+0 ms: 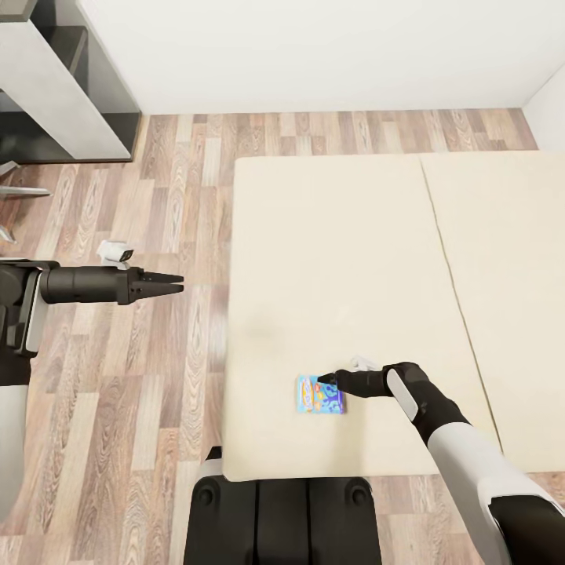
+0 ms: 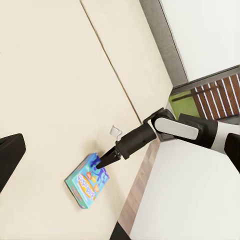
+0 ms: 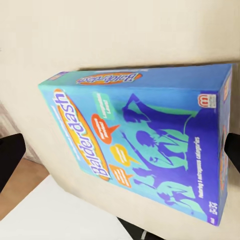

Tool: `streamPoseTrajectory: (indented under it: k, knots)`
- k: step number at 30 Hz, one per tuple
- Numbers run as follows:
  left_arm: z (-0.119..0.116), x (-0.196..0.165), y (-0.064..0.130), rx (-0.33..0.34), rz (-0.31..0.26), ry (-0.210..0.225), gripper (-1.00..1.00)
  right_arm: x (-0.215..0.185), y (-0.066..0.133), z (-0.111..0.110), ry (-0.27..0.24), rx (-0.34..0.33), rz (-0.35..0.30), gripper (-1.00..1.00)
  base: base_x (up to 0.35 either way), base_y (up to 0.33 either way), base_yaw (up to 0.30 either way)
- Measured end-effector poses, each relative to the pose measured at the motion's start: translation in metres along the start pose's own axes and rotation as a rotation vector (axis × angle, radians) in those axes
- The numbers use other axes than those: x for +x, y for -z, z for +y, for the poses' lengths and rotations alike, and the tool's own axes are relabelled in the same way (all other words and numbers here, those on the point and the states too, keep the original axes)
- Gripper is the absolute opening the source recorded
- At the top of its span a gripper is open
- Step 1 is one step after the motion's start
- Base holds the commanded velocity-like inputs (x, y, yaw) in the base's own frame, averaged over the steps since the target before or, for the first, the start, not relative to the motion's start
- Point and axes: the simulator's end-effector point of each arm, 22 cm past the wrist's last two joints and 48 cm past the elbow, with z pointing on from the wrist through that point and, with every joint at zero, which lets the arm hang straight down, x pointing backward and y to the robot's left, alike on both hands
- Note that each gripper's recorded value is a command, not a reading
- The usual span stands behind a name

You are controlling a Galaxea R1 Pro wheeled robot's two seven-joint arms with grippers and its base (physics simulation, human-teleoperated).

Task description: Put all the toys in the child's room - the three board games (two on the bed and one on the table), the two jigsaw puzzles on the table, and the tennis ball on the table - inside the toy box on the table in the child's room.

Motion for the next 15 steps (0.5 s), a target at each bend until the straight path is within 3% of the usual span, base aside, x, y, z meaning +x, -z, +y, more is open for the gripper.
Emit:
streamPoseTrajectory:
  k: [15]
  knots:
    - [-0.0005, 0.0001, -0.0005, 0.002, 0.0, 0.0, 1.0, -0.0001, -0.0002, 0.0002, 0.001, 0.0, -0.001, 1.0, 0.0, 0.078, 0.0]
